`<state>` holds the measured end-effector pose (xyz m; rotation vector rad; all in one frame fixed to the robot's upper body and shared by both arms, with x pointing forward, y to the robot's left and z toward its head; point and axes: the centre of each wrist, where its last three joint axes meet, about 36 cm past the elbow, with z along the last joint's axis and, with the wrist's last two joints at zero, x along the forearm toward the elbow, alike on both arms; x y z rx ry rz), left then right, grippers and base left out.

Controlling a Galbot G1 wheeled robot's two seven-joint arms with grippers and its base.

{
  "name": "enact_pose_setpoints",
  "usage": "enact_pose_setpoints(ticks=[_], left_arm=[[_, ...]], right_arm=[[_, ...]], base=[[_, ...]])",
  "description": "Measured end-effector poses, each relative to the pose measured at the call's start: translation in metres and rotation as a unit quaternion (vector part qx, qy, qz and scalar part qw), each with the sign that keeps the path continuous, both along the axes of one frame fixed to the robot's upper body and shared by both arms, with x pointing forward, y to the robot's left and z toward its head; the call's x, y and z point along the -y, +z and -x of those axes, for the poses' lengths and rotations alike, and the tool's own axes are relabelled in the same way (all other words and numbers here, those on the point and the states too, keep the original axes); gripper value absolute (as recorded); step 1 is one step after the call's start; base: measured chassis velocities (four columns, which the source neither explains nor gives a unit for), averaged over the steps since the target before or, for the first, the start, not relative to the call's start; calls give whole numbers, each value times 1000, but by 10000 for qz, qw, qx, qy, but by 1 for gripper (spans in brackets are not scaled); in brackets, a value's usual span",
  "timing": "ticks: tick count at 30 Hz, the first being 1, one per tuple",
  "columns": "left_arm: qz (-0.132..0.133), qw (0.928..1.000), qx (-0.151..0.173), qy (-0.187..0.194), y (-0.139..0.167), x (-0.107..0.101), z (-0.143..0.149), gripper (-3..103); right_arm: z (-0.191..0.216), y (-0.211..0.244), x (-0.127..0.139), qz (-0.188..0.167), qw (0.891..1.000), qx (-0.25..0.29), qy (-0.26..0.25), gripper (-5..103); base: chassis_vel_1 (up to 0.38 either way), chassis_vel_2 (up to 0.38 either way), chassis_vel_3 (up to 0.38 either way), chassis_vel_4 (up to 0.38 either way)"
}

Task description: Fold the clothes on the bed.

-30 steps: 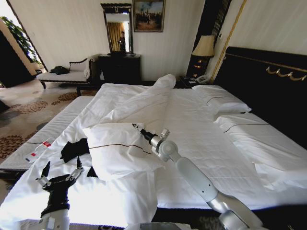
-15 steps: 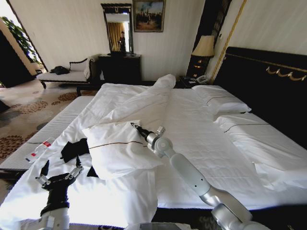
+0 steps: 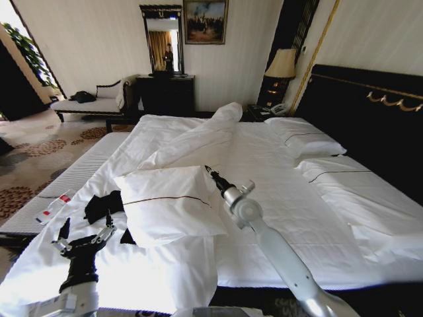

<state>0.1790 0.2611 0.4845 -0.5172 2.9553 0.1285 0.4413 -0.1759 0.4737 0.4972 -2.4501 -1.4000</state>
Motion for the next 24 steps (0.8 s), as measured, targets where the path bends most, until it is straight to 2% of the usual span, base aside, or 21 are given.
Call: enact_pose_setpoints(ticks=[3,4,6,9,12,14,15,17,18,22,24], left_arm=[[24,10000,-23,-30,-3,2,-1,100],[24,10000,-31,-37,-3,3,-1,100],[12,10000,-49,-50,-4,3,-1,100],[-63,10000,-29,-16,2,-1,2,100],[-100,9999,-17,38,4,-5,3,100],[-122,9999,-16,86,5,-8,3,100],[-122,9999,-16,86,5,-8,3,100],[-120,9999,-25,106,4,-9,3,100],[-120,9999,-25,106,4,-9,3,100],[-129,9998,-50,148,2,-12,3,100],[-130,9998,-49,158,1,-13,3,100]], right_arm=[[2,-3,6,146,9999,-53,-16,0],[2,-4,6,168,9998,-73,-19,-3],[-3,-7,3,188,9997,-161,-44,1],[-16,-6,-15,80,9996,-266,9,18],[-24,-3,-27,62,9995,-302,100,23],[-35,-1,-38,86,9993,-313,198,34],[-35,-1,-38,86,9993,-313,198,34],[-46,2,-46,68,9990,-345,287,45],[-46,2,-46,68,9990,-345,287,45],[-61,9,-65,60,9979,-407,495,67],[-63,9,-69,75,9977,-413,537,67]], base=[[0,0,0,0],[0,0,0,0],[0,0,0,0],[0,0,0,0],[0,0,0,0],[0,0,0,0],[0,0,0,0],[0,0,0,0],[0,0,0,0],[0,0,0,0],[0,0,0,0]])
